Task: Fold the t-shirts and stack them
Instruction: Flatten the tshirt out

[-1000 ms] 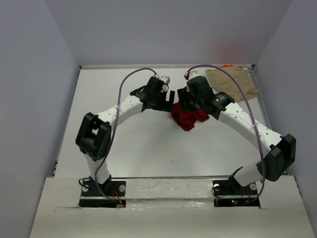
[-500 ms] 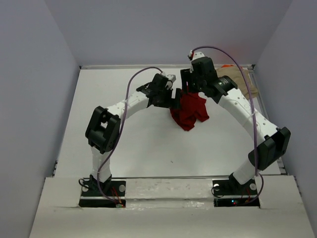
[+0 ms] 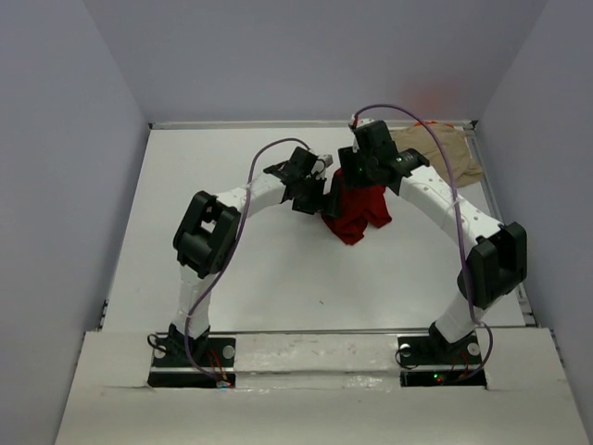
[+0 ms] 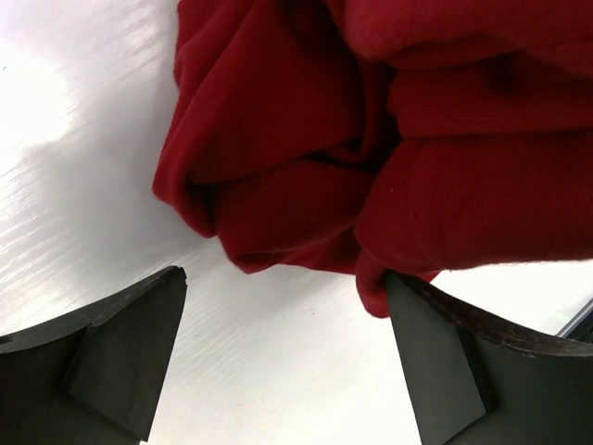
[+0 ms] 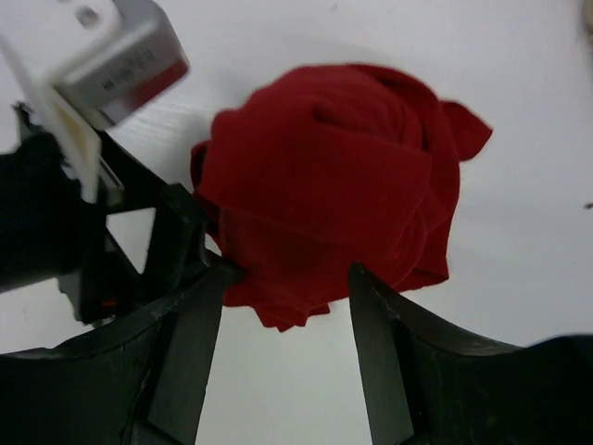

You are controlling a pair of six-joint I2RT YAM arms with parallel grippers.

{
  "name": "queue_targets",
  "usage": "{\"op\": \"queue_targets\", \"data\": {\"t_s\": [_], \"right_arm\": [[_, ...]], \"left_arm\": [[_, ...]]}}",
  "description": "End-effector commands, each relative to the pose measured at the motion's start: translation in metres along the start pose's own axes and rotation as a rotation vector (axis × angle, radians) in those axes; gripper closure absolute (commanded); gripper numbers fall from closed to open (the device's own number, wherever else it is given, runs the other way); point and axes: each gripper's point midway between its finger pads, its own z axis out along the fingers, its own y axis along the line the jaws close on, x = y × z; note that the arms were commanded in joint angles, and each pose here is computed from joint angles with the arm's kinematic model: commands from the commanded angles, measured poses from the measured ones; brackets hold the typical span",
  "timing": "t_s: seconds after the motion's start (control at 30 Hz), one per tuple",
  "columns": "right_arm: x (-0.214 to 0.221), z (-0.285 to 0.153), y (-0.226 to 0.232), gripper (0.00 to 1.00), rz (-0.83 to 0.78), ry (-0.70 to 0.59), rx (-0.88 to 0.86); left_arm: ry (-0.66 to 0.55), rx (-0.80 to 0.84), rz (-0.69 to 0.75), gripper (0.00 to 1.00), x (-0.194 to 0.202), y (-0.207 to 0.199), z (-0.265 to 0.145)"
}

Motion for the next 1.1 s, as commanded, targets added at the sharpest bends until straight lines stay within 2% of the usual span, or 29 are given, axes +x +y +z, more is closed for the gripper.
{"op": "queue_targets", "data": {"t_s": [0.0,0.3,0.47,0.53,0.67,0.8,1.07], "right_arm": [[0.004,0.004,0.011,0.39,0.039,-0.021,-0.058],[-0.005,-0.008,0.022,0.42,0.038,-0.051,-0.127],[-0.013,-0.025,0.025,0.42,0.086,-0.078,-0.216],[-0.010,-0.033,0.022,0.42,0.111,-0.081,-0.257],[-0.013,-0.040,-0.004,0.43,0.210,-0.122,-0.302],[-0.006,-0.044,-0.017,0.43,0.231,-0.123,-0.295],[-0.005,-0.055,-0.009,0.44,0.301,-0.118,-0.460]], "left_arm": [[-0.062,0.014,0.029,0.01,-0.014,-0.011,-0.030],[-0.156,0.031,0.087,0.01,-0.038,-0.023,-0.053],[-0.223,0.246,0.090,0.01,-0.047,-0.039,-0.084],[-0.251,0.274,0.076,0.01,-0.052,-0.030,-0.095],[-0.246,0.379,0.058,0.01,-0.050,-0.023,-0.104],[-0.202,0.425,0.018,0.01,-0.045,-0.013,-0.091],[-0.132,0.575,-0.055,0.01,-0.034,-0.027,-0.078]]}}
